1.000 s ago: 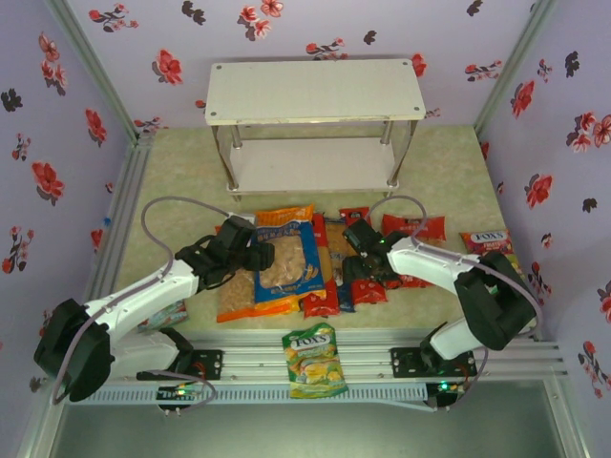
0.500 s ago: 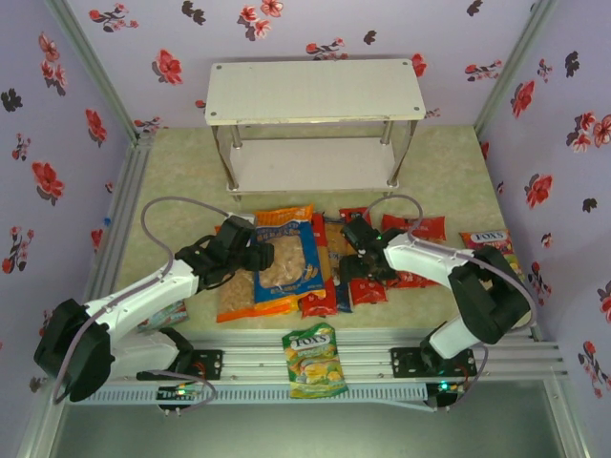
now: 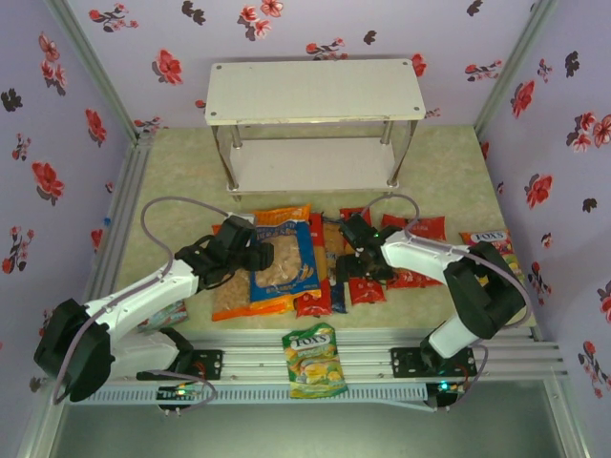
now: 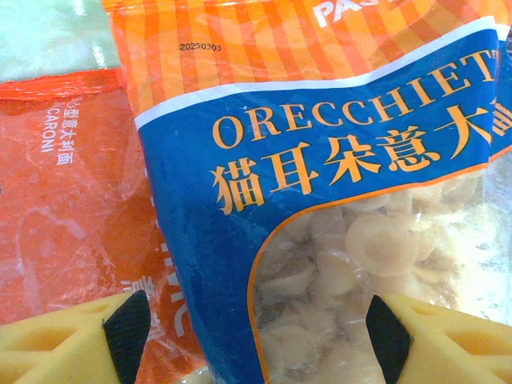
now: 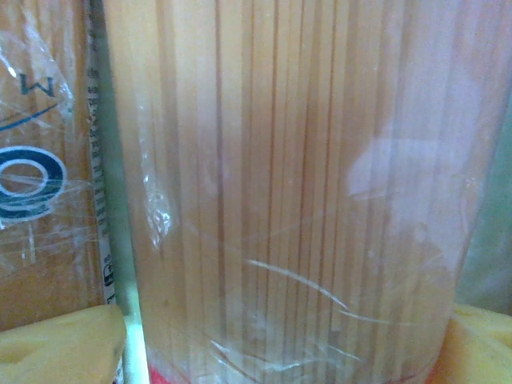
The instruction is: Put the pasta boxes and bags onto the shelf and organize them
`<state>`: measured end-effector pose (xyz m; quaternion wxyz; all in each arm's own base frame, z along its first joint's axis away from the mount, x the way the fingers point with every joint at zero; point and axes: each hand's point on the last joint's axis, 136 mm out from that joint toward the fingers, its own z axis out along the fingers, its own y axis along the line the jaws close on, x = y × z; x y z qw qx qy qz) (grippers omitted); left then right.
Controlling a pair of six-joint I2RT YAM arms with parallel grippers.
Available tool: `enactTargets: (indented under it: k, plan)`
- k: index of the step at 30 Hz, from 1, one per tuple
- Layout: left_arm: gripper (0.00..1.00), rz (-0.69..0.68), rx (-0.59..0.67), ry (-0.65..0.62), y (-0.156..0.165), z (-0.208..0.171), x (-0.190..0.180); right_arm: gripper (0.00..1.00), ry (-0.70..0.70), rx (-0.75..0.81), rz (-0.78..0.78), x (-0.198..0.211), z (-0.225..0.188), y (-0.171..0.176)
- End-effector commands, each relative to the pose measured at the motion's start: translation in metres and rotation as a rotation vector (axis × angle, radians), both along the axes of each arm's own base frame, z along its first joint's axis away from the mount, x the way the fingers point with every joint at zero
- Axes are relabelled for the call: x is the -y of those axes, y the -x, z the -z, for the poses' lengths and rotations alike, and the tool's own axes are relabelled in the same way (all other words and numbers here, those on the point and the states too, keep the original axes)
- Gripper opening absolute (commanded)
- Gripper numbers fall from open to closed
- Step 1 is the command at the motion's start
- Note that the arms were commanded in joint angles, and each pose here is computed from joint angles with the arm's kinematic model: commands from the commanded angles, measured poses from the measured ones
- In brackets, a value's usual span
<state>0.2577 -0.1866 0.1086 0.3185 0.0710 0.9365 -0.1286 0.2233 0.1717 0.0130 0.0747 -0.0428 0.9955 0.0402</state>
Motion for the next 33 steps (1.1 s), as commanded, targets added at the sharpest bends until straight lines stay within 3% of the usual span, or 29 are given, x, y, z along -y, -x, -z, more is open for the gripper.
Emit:
enactTargets:
  k: [1,5,16,21,28,31,33]
  plan:
    - [0.76,-0.003,0.005,0.001,-0.001,-0.001,-0.002,0.92,0.109,-0.128,0.016,0.023,0.042,0.028]
    - [0.76,-0.006,0.004,0.0,-0.002,-0.001,-0.003,0.89,0.125,-0.143,0.019,0.029,0.046,0.033]
    - [0.75,-0.006,0.015,0.006,-0.005,-0.003,-0.002,0.64,0.149,-0.161,0.026,0.036,0.05,0.041]
    - [0.74,-0.001,0.029,0.012,-0.007,-0.007,0.0,0.48,0.155,-0.127,0.029,0.037,0.039,0.034]
    - [0.69,0.006,0.037,0.009,-0.008,-0.008,0.0,0.34,0.159,-0.078,0.029,0.038,0.02,0.027]
    - [0.62,0.012,0.045,0.008,-0.009,-0.01,0.001,0.2,0.154,-0.046,0.029,0.038,0.011,0.022]
    - [0.59,0.014,0.052,0.011,-0.01,-0.013,0.001,0.0,0.15,-0.016,0.03,0.038,0.002,0.017]
